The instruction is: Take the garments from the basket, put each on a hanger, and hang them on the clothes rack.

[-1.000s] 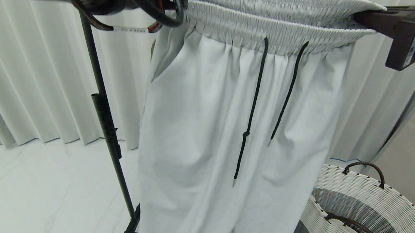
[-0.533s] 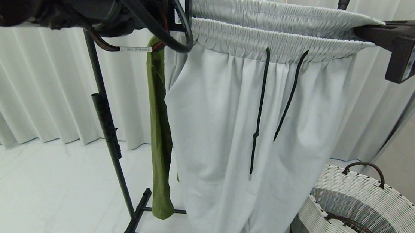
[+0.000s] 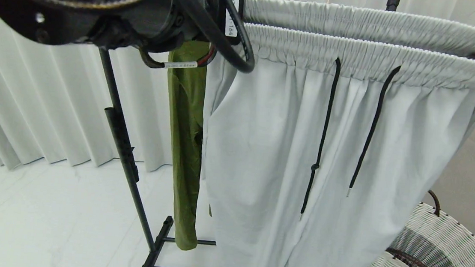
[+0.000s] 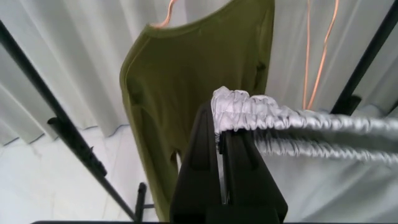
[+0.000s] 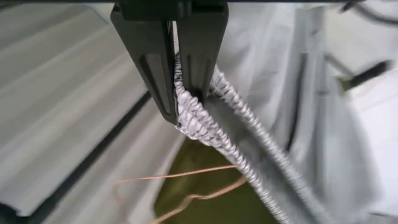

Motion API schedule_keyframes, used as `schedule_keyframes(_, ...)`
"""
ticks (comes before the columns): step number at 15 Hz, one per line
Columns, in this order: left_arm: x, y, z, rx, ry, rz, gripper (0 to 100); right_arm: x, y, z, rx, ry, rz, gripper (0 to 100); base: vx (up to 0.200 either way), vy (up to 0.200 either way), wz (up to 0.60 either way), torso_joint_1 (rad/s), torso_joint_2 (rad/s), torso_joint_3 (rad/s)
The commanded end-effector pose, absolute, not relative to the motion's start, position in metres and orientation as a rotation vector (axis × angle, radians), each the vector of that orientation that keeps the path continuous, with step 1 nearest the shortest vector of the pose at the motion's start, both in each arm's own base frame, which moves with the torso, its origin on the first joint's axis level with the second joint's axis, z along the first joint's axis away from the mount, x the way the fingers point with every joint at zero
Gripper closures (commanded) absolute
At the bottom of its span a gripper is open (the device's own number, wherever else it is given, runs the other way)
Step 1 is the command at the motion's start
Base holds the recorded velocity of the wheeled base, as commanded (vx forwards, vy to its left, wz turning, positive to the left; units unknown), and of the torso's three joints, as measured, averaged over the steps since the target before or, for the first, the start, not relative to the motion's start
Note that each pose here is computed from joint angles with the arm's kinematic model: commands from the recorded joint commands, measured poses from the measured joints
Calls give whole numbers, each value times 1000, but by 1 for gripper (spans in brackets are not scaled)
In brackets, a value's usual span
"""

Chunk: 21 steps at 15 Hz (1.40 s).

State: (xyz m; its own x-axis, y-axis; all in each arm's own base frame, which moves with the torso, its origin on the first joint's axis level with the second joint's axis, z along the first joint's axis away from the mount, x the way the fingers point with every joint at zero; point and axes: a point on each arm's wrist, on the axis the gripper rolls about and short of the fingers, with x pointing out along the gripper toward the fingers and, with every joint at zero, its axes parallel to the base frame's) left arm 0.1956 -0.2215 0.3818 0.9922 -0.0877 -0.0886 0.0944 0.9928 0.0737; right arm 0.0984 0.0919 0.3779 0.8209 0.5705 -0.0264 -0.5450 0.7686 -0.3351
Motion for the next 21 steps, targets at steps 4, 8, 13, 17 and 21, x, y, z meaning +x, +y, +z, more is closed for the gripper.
schedule_keyframes(4,212,-242,380,72,78,-88,100,61,90,363,-316,-91,832,100,0,0,0,0,0,0)
schedule_keyframes(8,209,-239,382,72,80,-88,100,62,92,360,-326,-81,829,100,0,0,0,0,0,0)
schedule_keyframes(13,191,-216,392,66,109,-87,100,125,123,371,-306,-78,604,100,0,0,0,0,0,0)
schedule_keyframes(17,173,-194,393,37,130,-114,100,160,148,373,-288,-108,563,100,0,0,0,0,0,0)
schedule_keyframes(21,137,-156,382,84,174,-380,100,168,155,370,-285,-113,565,100,0,0,0,0,0,0)
